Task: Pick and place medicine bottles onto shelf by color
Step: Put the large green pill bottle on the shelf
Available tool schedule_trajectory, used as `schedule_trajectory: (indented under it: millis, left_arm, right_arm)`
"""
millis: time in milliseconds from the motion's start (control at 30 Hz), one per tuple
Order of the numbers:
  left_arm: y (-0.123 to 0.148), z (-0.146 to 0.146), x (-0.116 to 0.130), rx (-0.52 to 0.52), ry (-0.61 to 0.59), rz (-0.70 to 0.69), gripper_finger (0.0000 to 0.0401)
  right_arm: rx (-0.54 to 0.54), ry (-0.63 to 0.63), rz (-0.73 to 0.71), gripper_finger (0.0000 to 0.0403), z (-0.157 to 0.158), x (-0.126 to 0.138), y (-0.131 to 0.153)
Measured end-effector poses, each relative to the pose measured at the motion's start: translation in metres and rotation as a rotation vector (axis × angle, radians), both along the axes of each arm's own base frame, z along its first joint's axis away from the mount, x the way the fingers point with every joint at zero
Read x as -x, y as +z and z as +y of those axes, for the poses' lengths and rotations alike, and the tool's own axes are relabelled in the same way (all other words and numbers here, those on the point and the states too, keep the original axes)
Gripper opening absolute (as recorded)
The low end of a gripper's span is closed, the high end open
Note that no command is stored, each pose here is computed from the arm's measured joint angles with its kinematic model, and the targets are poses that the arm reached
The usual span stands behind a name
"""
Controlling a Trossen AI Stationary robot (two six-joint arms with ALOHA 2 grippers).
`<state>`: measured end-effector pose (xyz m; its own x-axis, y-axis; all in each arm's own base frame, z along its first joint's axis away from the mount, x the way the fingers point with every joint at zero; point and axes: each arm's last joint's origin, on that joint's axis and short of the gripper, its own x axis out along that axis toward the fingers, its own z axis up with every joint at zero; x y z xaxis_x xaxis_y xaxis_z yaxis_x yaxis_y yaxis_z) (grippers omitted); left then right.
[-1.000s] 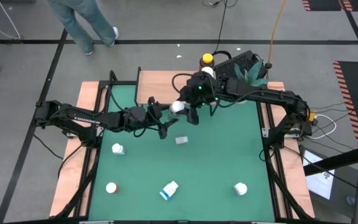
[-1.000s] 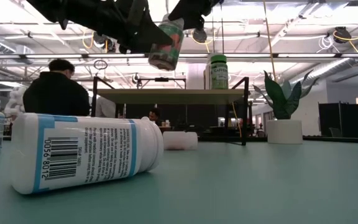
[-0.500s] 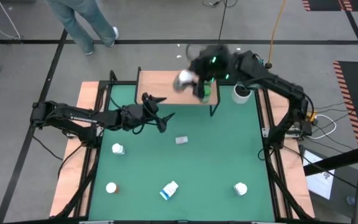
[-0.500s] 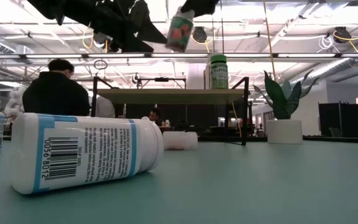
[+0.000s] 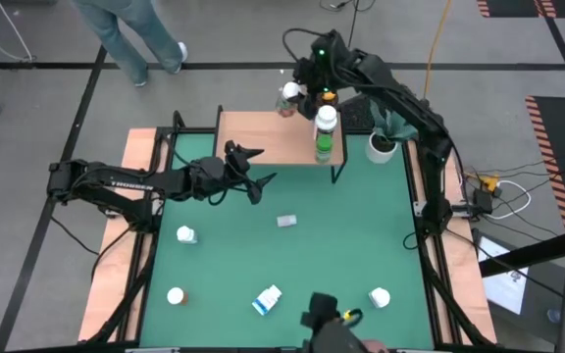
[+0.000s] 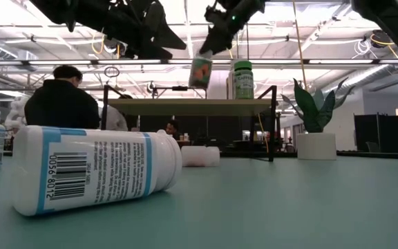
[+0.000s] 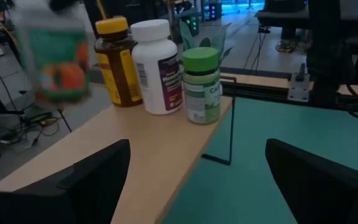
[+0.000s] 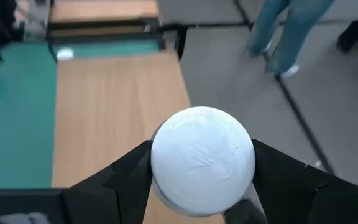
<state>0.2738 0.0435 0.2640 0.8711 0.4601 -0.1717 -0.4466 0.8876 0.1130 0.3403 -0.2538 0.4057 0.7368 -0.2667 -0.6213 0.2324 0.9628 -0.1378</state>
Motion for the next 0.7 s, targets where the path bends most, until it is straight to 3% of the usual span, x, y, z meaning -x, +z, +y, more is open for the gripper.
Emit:
schedule_trajectory:
  millis: [300,700]
  left_arm:
    - [0.001,0.012,0.002,-0.022,0.031,0.005,0.0374]
    - [0.001,0.015,0.002,-0.007,-0.017,-0.003,0.0374]
  right_arm:
    - [-0.08,-0.009,0.134,0.0233,-0.012,0.003,-0.026]
    - [-0.085,-0.006,0.138,0.0233,-0.019,-0.003,-0.05]
